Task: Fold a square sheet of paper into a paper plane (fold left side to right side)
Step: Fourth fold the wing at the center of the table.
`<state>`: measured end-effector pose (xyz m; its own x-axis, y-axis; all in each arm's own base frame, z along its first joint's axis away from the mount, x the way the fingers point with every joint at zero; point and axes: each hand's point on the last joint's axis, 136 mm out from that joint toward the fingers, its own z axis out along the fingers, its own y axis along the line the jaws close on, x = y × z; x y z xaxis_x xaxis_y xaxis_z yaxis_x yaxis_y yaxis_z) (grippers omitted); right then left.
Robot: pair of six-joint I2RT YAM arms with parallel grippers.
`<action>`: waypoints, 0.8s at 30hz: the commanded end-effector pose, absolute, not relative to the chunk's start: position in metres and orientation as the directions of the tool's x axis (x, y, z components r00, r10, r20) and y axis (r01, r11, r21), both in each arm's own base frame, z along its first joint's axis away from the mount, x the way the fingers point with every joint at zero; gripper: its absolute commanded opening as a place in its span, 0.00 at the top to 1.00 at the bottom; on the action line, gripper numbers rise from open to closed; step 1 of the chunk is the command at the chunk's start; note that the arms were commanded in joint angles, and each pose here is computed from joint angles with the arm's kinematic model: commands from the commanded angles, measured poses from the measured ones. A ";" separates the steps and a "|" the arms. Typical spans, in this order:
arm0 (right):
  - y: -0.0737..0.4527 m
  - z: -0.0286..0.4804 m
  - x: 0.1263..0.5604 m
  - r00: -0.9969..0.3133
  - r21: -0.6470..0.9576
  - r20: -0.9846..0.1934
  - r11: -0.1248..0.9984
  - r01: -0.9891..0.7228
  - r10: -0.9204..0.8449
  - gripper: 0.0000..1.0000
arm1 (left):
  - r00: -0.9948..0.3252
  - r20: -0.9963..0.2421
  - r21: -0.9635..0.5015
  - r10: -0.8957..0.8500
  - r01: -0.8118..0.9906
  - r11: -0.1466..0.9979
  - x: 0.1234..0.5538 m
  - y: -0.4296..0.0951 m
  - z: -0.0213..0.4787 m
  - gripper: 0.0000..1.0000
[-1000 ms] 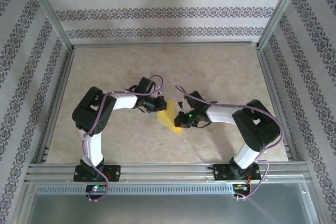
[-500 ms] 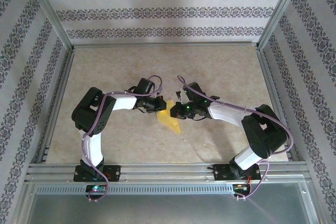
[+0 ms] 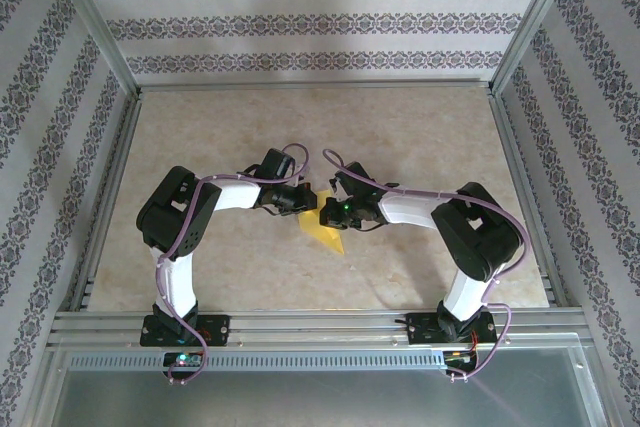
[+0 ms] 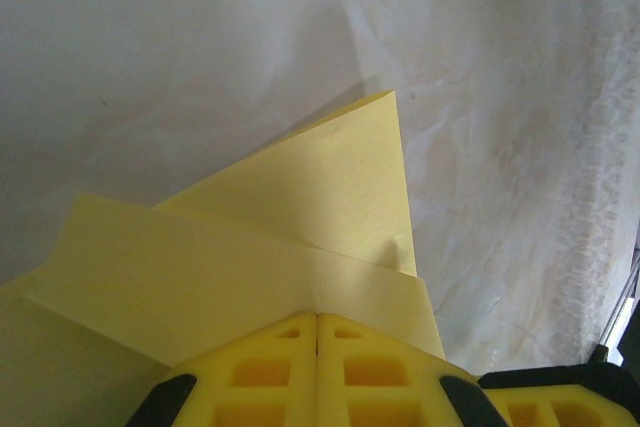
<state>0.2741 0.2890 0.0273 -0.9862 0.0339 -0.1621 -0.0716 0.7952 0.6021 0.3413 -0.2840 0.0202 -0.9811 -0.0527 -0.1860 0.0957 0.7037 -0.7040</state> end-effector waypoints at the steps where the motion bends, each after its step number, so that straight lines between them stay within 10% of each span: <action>1: 0.298 0.027 0.283 -0.981 0.597 -0.188 0.798 -0.084 0.038 1.00 | -0.991 -0.121 -0.659 -0.058 0.037 0.751 0.323 -0.272 0.001 0.99; 24: 0.277 0.000 0.251 -0.992 0.528 -0.125 0.846 -0.076 -0.011 1.00 | -0.993 -0.101 -0.605 -0.055 0.017 0.796 0.322 -0.264 -0.008 0.99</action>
